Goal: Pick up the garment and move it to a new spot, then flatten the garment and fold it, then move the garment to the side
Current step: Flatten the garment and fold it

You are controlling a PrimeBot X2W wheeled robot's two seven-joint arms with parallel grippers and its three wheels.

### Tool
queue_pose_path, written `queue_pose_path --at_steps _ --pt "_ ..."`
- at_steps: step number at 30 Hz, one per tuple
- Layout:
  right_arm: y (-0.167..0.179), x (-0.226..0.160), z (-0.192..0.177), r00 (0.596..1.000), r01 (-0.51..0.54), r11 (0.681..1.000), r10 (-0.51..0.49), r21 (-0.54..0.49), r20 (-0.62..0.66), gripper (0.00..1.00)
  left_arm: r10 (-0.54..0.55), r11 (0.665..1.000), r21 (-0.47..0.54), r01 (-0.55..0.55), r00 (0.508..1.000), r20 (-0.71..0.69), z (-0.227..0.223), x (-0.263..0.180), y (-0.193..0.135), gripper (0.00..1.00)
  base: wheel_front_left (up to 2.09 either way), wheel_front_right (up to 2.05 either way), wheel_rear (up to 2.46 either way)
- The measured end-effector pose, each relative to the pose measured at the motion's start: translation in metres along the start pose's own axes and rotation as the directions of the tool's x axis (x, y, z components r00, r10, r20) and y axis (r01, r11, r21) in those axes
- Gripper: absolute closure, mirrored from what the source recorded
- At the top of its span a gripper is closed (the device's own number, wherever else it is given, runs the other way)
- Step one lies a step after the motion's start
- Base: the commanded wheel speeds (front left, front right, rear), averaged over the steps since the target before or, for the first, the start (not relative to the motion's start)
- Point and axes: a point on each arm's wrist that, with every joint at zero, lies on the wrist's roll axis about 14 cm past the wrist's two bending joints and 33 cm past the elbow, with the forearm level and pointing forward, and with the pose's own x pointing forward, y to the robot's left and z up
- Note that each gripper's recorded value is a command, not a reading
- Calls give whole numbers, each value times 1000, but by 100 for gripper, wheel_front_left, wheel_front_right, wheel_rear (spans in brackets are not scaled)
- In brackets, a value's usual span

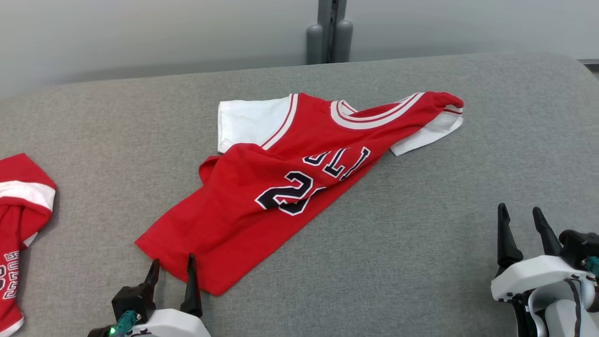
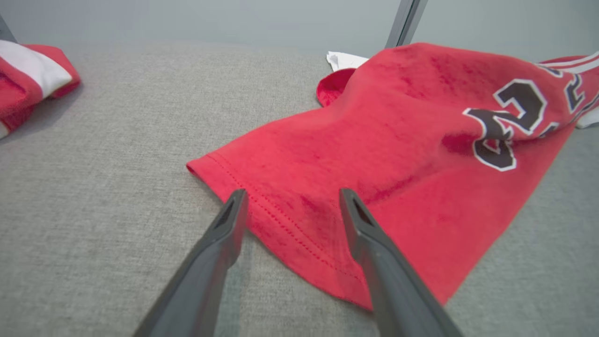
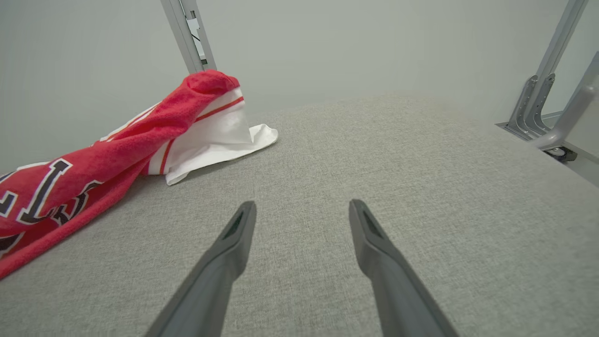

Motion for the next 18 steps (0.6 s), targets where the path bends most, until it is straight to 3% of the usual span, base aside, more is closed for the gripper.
queue_pose_path --at_steps 12,13,14,15,18 --pt "-14 -25 -5 999 45 999 -45 22 -4 0 -2 1000 -18 -1 987 -163 -47 3 -6 0 0 0 0" --pt "-14 -25 -5 999 46 999 -46 22 -5 0 -3 1000 -20 0 985 -174 -50 4 -6 50 0 0 0" --pt "-15 -25 -5 999 47 999 -47 22 -5 0 -3 1000 -29 -2 984 -180 -52 5 -6 90 0 0 0" --pt "-15 -25 -5 999 47 999 -47 22 -4 0 -9 1000 -26 5 983 -181 -52 6 -7 100 0 0 0" --pt "-15 -25 -5 999 47 999 -47 22 -4 0 -20 1000 -22 17 984 -176 -48 11 -9 100 0 0 0"
